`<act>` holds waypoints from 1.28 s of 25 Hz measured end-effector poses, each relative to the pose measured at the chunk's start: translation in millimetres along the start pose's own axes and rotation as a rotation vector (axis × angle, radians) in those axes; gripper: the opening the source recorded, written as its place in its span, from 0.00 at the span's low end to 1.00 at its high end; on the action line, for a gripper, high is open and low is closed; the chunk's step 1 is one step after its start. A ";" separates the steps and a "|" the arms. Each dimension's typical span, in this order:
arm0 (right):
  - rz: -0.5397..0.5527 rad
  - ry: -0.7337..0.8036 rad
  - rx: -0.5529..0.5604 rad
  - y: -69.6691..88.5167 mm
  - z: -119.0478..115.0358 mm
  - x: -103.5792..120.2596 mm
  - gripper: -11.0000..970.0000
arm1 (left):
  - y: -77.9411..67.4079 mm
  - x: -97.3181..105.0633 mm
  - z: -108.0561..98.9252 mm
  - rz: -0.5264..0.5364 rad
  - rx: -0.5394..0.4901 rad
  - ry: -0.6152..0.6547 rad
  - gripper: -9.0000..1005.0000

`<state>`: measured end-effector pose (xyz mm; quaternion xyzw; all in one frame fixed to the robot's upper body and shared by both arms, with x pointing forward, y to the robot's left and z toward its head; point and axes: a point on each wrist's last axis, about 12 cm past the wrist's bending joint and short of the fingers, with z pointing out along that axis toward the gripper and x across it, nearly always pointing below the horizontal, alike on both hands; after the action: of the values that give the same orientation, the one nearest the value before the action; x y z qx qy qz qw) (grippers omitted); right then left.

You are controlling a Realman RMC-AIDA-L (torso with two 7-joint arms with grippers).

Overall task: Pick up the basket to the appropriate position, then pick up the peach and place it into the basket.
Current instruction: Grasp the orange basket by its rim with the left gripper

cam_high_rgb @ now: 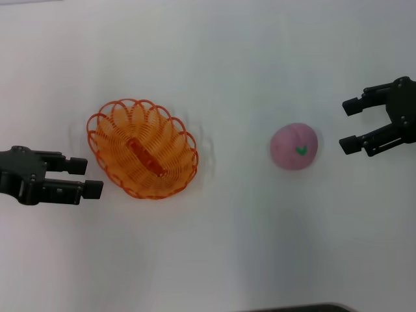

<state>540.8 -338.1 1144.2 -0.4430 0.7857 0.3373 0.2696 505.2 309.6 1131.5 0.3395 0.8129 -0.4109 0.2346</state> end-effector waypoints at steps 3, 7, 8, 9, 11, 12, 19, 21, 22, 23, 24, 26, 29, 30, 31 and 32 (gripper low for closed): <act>0.000 0.003 -0.003 0.2 0.6 0.1 0.97 | 0.0 0.0 0.0 0.000 0.000 0.000 0.75; 0.000 0.004 -0.003 0.2 0.7 0.2 0.97 | 0.1 0.0 0.0 0.000 -0.001 0.000 0.75; 0.000 0.004 -0.004 0.2 0.8 0.2 0.97 | 0.1 0.0 0.0 0.000 -0.001 0.000 0.75; 0.000 0.004 -0.004 0.2 0.8 0.1 0.97 | 0.1 0.0 0.0 0.000 -0.001 -0.001 0.75; -0.001 0.005 -0.004 0.3 0.9 0.1 0.97 | 0.2 -0.1 0.0 0.000 -0.002 -0.001 0.75; 0.000 0.004 -0.005 0.3 1.2 0.2 0.97 | 0.2 -0.1 0.0 0.000 -0.002 -0.001 0.75; 0.001 0.004 -0.002 0.1 4.2 0.4 0.97 | 5.2 -12.0 1.9 0.008 -0.042 -0.040 0.75; -0.003 0.005 -0.004 0.0 5.9 -1.0 0.97 | 9.2 -22.7 4.5 -0.003 -0.083 -0.060 0.75; -0.004 0.006 -0.006 0.0 6.8 -1.9 0.97 | 11.2 -29.8 6.0 -0.017 -0.111 -0.063 0.75; -0.004 0.009 -0.008 0.1 7.7 -2.3 0.97 | 12.7 -36.5 7.0 -0.027 -0.137 -0.060 0.75; -0.002 0.012 -0.009 0.2 8.5 -2.4 0.97 | 13.8 -44.0 7.8 -0.042 -0.168 -0.049 0.74; -0.003 0.016 -0.012 0.8 10.5 -2.8 0.97 | 14.8 -56.8 8.9 -0.060 -0.222 -0.022 0.74; -0.006 0.016 -0.014 1.3 12.6 -4.2 0.97 | 13.6 -79.9 14.8 -0.058 -0.283 0.031 0.74; -0.007 0.015 -0.014 1.2 13.3 -4.9 0.96 | 12.1 -97.2 22.9 -0.037 -0.319 0.078 0.74; -0.009 0.013 -0.014 1.1 14.4 -5.8 0.96 | 11.2 -104.4 26.5 -0.024 -0.333 0.094 0.74; -0.010 0.012 -0.012 0.7 15.1 -6.6 0.96 | 11.8 -109.5 30.4 -0.013 -0.358 0.119 0.74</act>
<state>545.1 -322.9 1139.7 -0.4507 0.7829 0.3380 0.2640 589.4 250.2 1181.0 0.3106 0.8877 -0.2406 0.2400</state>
